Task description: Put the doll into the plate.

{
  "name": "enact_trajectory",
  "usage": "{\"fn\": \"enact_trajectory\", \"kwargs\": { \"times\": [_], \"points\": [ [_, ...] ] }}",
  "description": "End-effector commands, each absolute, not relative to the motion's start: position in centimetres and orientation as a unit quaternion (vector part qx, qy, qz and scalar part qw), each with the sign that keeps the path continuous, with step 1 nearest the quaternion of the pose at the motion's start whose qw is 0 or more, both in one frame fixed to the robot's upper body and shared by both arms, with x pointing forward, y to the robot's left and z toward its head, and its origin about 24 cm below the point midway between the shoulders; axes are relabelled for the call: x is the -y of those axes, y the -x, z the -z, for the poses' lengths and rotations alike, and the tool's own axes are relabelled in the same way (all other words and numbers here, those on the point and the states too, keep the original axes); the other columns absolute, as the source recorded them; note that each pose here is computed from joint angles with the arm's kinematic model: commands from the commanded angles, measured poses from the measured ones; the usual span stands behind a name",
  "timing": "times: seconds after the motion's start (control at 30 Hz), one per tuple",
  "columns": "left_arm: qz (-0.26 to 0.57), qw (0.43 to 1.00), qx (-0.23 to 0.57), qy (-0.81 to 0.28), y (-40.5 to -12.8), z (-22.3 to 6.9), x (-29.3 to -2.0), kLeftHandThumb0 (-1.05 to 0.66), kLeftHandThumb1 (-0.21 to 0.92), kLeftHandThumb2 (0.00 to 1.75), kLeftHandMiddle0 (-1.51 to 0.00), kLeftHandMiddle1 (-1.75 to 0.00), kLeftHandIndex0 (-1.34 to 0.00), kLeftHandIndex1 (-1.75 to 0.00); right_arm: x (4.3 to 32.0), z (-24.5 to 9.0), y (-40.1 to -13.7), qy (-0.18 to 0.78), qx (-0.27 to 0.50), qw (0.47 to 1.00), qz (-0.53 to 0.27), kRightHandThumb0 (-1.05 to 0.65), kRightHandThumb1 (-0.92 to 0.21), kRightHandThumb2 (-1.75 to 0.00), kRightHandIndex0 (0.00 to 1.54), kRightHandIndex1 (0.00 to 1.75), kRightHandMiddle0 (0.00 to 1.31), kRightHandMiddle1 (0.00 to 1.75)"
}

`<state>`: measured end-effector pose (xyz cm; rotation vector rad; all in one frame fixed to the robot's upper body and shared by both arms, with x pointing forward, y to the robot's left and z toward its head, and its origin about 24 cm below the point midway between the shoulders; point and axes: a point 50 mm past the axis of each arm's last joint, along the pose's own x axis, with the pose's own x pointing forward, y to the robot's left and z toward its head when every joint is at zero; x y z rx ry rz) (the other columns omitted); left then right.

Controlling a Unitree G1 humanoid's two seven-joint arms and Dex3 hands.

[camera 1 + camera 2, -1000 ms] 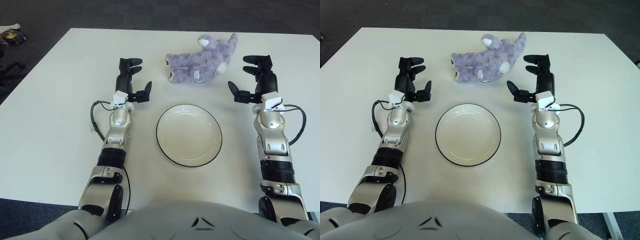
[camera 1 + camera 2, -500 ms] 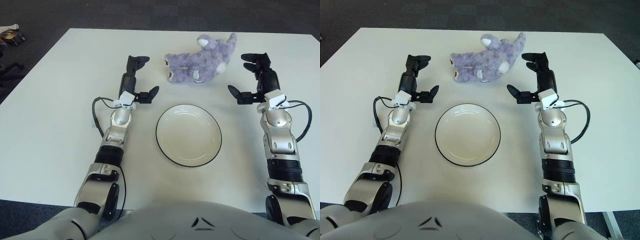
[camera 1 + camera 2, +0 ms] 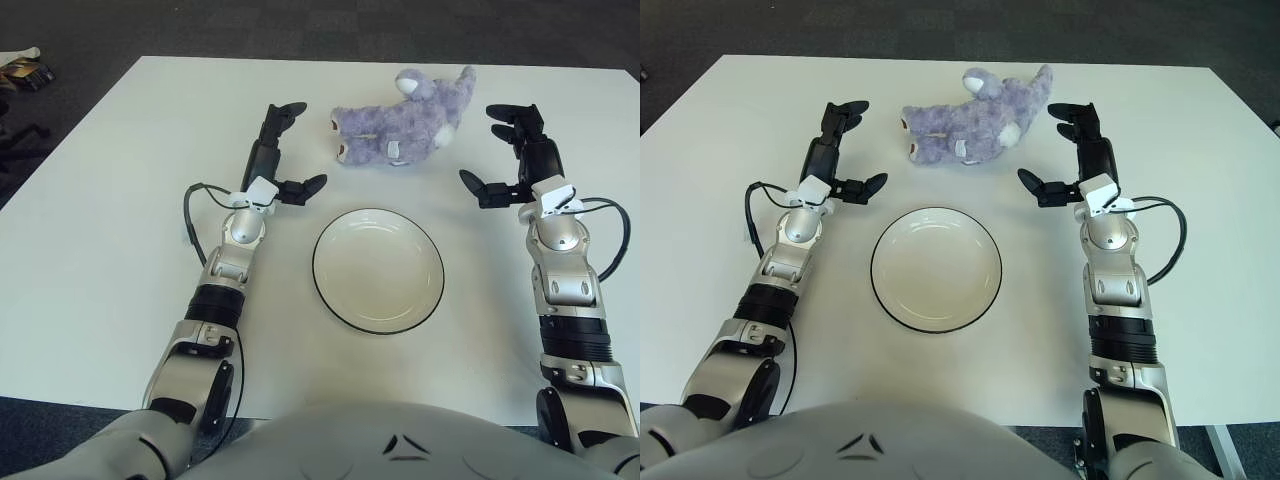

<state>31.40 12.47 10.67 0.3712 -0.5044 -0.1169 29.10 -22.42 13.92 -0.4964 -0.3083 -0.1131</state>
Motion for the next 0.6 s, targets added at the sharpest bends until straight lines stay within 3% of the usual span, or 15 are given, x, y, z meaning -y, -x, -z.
{"fn": "enact_trajectory", "kwargs": {
  "times": [0.0, 0.57],
  "points": [
    [0.062, 0.946, 0.254, -0.192, -31.6, -11.1, -12.2, -0.42, 0.14, 1.01, 0.00, -0.75, 0.00, -0.67, 22.6, -14.5, -29.3, 0.268, 0.158, 0.948, 0.061, -0.33, -0.11, -1.13, 0.00, 0.82, 0.00, 0.90],
    [0.079, 0.943, 0.247, -0.210, -32.1, -11.6, -11.4, -0.43, 0.09, 1.04, 0.00, -0.74, 0.00, -0.72, 22.2, -16.1, -29.8, 0.397, 0.168, 0.900, 0.058, -0.48, -0.17, -1.06, 0.02, 0.86, 0.00, 1.02]
  ]
}}
